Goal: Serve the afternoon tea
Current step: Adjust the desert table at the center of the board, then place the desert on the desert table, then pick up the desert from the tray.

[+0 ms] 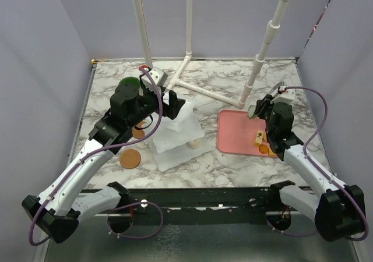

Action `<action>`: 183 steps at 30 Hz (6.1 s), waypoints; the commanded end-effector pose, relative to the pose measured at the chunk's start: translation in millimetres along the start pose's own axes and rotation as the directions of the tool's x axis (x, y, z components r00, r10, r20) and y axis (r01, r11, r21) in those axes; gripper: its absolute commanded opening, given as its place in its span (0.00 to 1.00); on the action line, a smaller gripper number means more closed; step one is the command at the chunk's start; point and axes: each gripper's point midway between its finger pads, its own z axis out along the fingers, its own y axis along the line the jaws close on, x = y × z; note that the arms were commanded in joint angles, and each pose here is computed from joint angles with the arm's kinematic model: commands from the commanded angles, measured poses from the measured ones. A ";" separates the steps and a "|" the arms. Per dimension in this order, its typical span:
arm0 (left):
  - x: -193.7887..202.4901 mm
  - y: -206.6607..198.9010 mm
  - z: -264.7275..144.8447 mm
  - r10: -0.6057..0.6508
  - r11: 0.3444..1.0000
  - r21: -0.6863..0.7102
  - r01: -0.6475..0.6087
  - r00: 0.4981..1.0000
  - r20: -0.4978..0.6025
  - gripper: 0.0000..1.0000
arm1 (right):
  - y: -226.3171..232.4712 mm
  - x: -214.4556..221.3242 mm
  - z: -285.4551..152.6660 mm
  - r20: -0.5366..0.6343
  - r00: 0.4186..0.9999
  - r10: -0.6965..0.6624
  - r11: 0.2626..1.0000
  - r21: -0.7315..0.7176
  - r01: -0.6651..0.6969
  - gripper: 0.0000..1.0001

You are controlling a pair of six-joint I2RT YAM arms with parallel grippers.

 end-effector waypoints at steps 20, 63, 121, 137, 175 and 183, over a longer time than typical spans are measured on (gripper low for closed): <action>-12.8 14.7 6.2 -0.127 0.987 -0.094 0.133 0.990 0.066 0.29 | 143.8 11.7 -120.5 -0.058 0.996 -0.068 0.641 -0.768 -0.001 0.11; 0.8 -16.1 -10.9 -0.152 0.987 0.064 0.150 0.988 0.034 0.73 | 226.0 74.9 -146.9 0.143 0.988 -0.058 0.618 -0.772 0.148 0.11; -23.1 -14.9 -13.6 -0.114 0.992 0.063 0.109 0.989 0.090 0.73 | -5.8 -24.8 -21.4 0.198 0.979 0.051 0.980 0.176 -0.087 0.53; -18.1 -14.5 -11.5 -0.115 0.992 0.062 0.110 0.990 0.079 0.73 | -88.2 -13.6 3.6 0.185 0.981 0.059 0.916 0.381 -0.127 0.53; -17.6 -12.6 -8.4 -0.117 0.992 0.053 0.113 0.990 0.082 0.74 | -90.2 24.4 35.0 0.049 0.995 0.086 0.941 0.325 -0.097 0.52; -17.6 -9.1 -7.9 -0.111 0.993 0.035 0.109 0.990 0.084 0.77 | -84.5 21.0 35.1 0.047 0.997 0.063 0.954 0.290 -0.074 0.20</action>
